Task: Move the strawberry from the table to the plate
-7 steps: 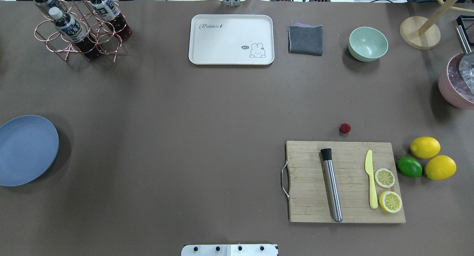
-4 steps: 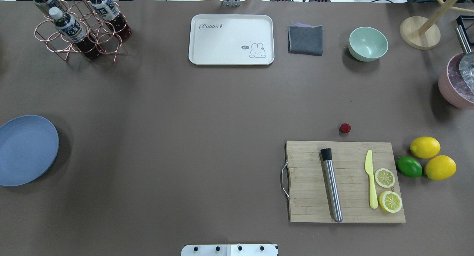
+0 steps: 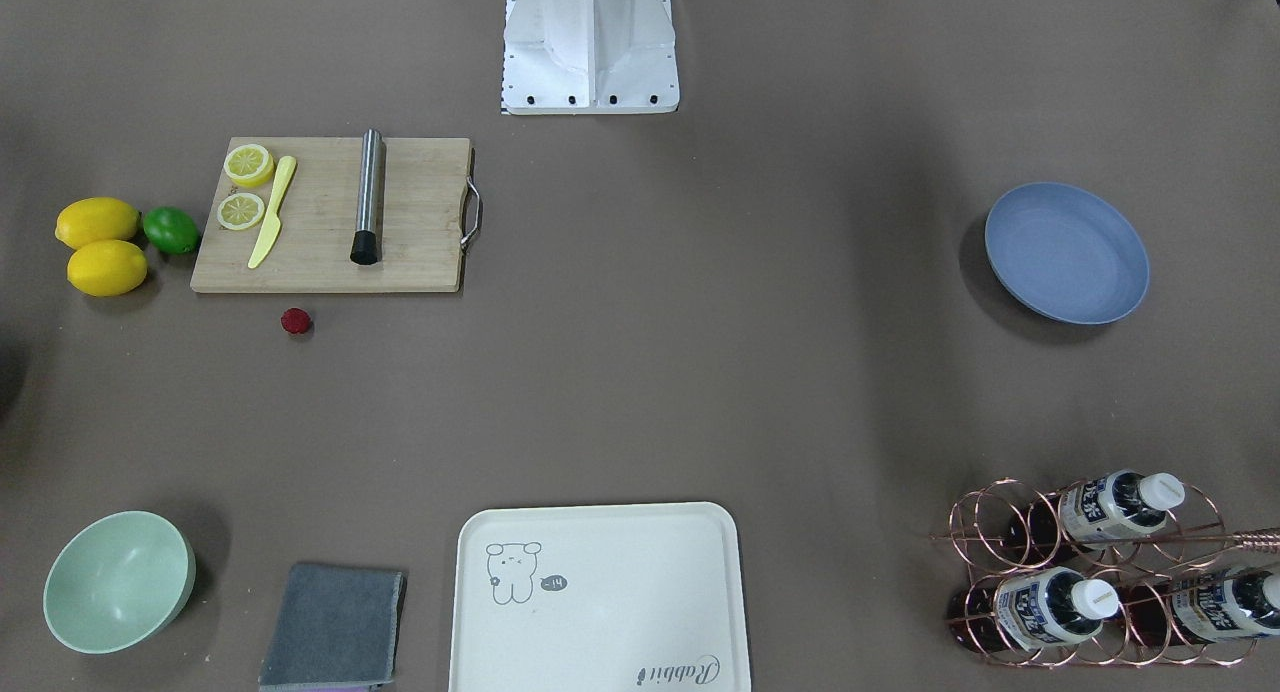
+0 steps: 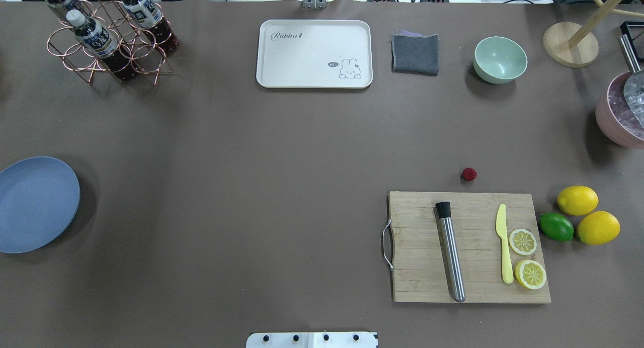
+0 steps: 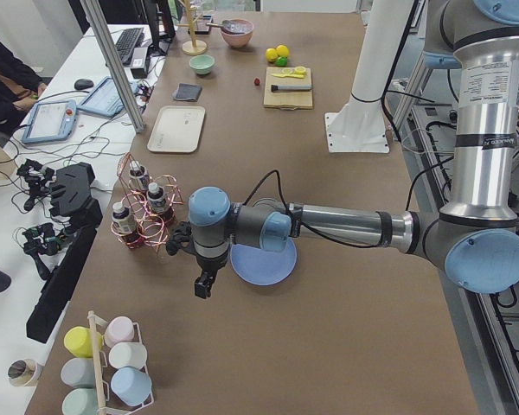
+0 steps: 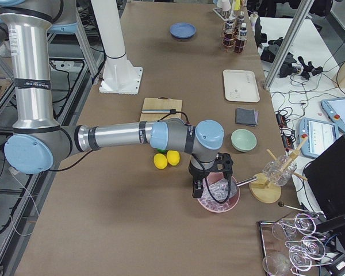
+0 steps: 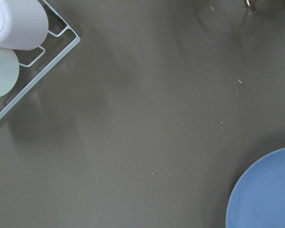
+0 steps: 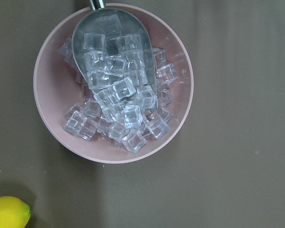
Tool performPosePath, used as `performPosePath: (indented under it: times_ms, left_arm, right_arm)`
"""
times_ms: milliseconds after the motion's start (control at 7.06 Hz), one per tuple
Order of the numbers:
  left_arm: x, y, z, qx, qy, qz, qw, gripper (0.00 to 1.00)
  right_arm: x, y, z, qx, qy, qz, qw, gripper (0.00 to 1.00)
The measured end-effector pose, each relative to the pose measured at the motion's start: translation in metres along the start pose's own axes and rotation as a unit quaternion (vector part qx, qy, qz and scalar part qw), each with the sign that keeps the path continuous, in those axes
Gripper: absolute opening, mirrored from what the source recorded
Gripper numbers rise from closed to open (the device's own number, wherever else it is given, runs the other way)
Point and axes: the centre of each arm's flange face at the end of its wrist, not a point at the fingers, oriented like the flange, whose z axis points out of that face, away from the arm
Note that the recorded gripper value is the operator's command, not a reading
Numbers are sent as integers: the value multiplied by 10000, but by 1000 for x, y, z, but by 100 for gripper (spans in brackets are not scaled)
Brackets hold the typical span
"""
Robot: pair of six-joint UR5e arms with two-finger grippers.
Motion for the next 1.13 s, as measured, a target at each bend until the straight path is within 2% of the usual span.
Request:
performPosePath:
  times_ms: [708,1133]
  left_arm:
    - [1,-2,-1,14,1,6,10000,98]
    - [6,-15,-10,115,-24,94,9999,98]
  right_arm:
    - [2,2,2,-21,-3,11,10000,100]
    - [-1,3,0,7,-2,-6,10000,100]
